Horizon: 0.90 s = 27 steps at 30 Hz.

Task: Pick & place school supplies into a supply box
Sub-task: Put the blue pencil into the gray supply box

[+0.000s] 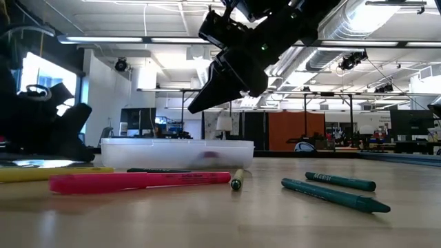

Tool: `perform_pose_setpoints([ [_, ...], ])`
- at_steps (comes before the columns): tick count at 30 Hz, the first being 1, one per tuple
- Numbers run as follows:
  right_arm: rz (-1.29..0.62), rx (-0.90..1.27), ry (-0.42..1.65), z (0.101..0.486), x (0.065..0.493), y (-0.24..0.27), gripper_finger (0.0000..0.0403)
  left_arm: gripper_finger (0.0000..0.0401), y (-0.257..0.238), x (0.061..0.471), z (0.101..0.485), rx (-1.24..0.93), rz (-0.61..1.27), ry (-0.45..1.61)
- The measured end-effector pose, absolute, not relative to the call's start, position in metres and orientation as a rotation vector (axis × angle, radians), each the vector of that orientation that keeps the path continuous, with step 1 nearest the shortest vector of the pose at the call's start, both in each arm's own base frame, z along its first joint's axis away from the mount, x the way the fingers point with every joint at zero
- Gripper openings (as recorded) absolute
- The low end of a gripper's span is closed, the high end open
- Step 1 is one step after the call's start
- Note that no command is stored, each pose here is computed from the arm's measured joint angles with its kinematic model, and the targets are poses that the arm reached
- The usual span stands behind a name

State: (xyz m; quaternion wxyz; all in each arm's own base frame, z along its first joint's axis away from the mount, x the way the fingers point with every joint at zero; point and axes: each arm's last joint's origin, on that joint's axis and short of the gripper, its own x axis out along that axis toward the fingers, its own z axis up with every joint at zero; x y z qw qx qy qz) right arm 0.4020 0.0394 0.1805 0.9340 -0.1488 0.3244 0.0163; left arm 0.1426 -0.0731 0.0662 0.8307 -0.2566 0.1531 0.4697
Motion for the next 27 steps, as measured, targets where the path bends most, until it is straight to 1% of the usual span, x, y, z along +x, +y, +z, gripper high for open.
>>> perform_pose_setpoints([
  [3, 0.038, -0.301, 0.634, 0.183, 0.404, 0.041, 0.0087, 0.0041, -0.074, 0.144, 0.084, -0.549, 0.991, 0.307],
  [7, 0.043, -0.299, 0.625, 0.184, 0.403, 0.042, 0.0087, 0.0041, -0.078, 0.15, 0.117, -0.537, 0.951, 0.27],
  [12, 0.057, -0.319, 0.625, 0.199, 0.396, 0.046, 0.0087, 0.0041, -0.089, 0.168, 0.165, -0.421, 0.819, 0.302],
  [15, 0.071, -0.324, 0.629, 0.214, 0.387, 0.049, 0.0087, 0.0041, -0.088, 0.189, 0.185, -0.374, 0.756, 0.374],
  [17, 0.079, -0.326, 0.627, 0.226, 0.38, 0.051, 0.0087, 0.0041, -0.082, 0.204, 0.192, -0.348, 0.699, 0.417],
  [20, 0.09, -0.309, 0.657, 0.24, 0.366, 0.054, 0.0087, 0.0041, -0.068, 0.234, 0.197, -0.303, 0.609, 0.413],
  [22, 0.091, -0.287, 0.681, 0.247, 0.358, 0.056, 0.0087, 0.0041, -0.056, 0.249, 0.195, -0.263, 0.551, 0.421],
  [24, 0.086, -0.262, 0.713, 0.252, 0.35, 0.056, 0.0087, 0.0041, -0.043, 0.268, 0.193, -0.268, 0.486, 0.407],
  [27, 0.078, -0.221, 0.751, 0.257, 0.341, 0.057, 0.0087, 0.0041, -0.026, 0.285, 0.177, -0.214, 0.447, 0.484],
])
